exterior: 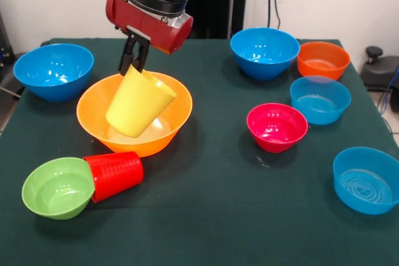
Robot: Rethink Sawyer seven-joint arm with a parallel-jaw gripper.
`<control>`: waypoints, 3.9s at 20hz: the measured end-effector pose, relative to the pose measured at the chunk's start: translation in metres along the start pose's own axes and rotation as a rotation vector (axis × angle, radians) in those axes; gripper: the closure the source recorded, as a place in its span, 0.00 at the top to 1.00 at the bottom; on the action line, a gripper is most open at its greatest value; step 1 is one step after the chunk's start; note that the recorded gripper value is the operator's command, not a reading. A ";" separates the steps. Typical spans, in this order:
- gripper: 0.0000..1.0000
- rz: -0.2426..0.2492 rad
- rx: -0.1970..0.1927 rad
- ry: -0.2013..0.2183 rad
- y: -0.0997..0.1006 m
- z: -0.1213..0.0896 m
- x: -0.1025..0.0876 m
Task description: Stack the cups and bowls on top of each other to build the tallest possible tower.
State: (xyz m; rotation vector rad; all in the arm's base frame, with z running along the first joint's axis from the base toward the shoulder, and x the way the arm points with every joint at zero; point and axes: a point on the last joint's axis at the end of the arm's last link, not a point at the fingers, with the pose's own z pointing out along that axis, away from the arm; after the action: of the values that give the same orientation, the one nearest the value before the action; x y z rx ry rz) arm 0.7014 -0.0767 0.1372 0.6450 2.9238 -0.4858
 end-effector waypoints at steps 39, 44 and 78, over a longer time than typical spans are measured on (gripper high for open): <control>0.00 0.034 0.003 -0.043 -0.041 0.017 0.054; 0.00 0.033 0.001 -0.042 -0.042 0.021 0.060; 0.00 0.042 0.033 -0.085 -0.066 0.040 0.077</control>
State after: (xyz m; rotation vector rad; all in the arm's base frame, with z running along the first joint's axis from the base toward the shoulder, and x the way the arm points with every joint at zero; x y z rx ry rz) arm 0.6052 -0.1164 0.1049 0.6720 2.8226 -0.5444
